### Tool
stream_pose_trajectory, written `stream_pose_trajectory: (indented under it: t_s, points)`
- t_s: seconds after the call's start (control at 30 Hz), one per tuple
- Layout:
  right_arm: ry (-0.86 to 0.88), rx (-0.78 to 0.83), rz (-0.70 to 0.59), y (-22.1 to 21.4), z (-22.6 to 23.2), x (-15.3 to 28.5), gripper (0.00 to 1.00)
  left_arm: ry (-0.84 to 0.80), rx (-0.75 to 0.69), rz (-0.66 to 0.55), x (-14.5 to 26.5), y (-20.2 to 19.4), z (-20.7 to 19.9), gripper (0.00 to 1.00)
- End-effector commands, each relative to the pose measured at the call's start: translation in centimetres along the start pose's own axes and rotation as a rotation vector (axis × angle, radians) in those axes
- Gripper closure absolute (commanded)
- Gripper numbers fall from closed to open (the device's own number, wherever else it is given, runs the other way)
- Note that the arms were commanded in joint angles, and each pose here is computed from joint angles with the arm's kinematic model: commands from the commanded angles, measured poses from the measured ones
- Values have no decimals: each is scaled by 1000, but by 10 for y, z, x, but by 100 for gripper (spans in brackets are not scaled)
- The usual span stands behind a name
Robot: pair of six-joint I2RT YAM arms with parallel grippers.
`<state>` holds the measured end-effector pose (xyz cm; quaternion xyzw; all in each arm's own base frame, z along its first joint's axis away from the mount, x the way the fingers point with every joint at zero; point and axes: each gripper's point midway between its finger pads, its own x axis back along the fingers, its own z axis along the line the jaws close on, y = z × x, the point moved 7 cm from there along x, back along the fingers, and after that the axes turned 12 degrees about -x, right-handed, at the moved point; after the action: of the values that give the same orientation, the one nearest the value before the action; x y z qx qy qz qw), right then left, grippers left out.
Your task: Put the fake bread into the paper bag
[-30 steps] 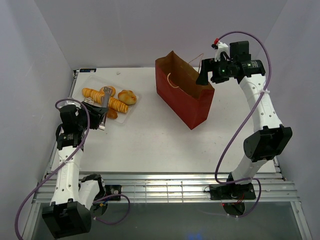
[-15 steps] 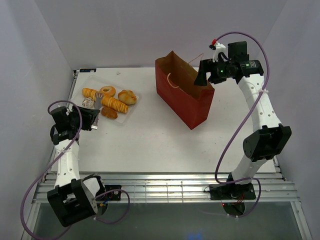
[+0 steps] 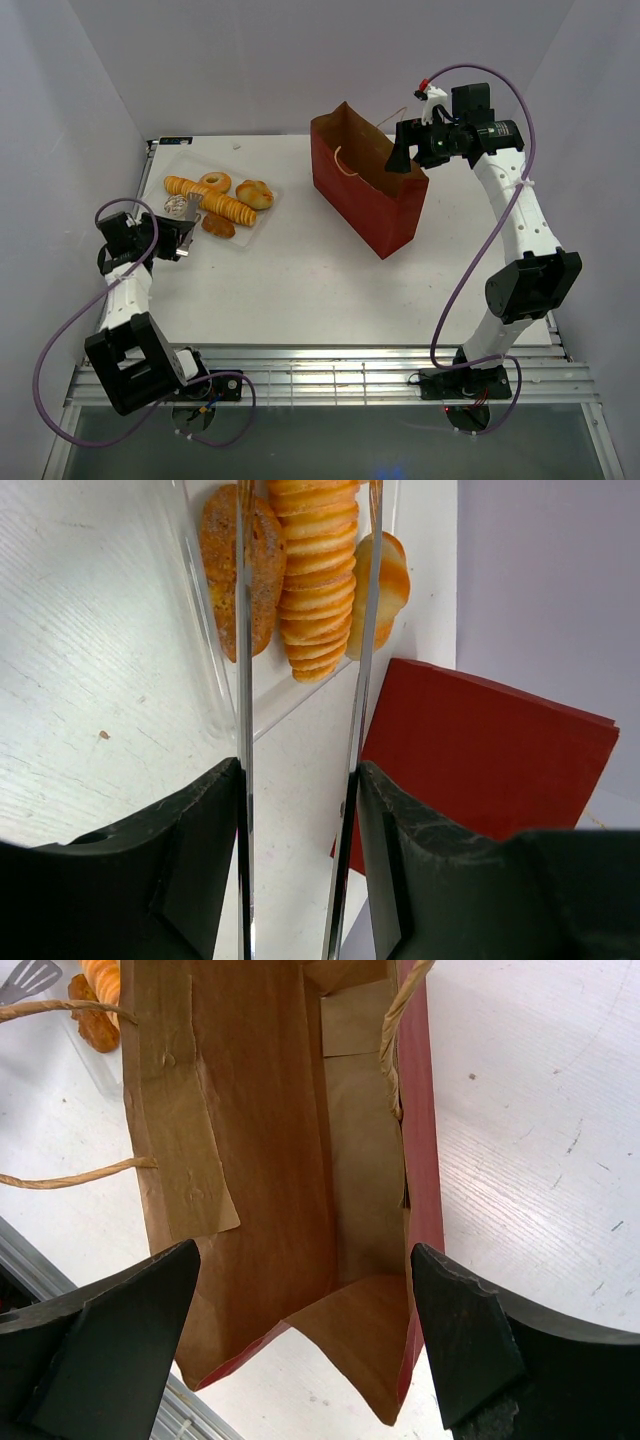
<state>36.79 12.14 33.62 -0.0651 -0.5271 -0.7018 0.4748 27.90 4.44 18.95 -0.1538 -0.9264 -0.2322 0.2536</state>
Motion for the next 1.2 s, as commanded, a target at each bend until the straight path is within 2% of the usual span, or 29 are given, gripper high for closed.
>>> stream_pose_trajectory:
  t_s: [0.0, 0.37, 1.17]
  points:
    - [11, 49, -75, 11, 13, 15, 9, -46, -70, -35, -1, 15, -10, 41]
    - [7, 58, -87, 11, 14, 19, 9, -51, -84, -16, -26, 20, 4, 36]
    - [6, 72, -136, 12, 20, 29, 8, -115, -36, 69, -58, 34, 7, 40]
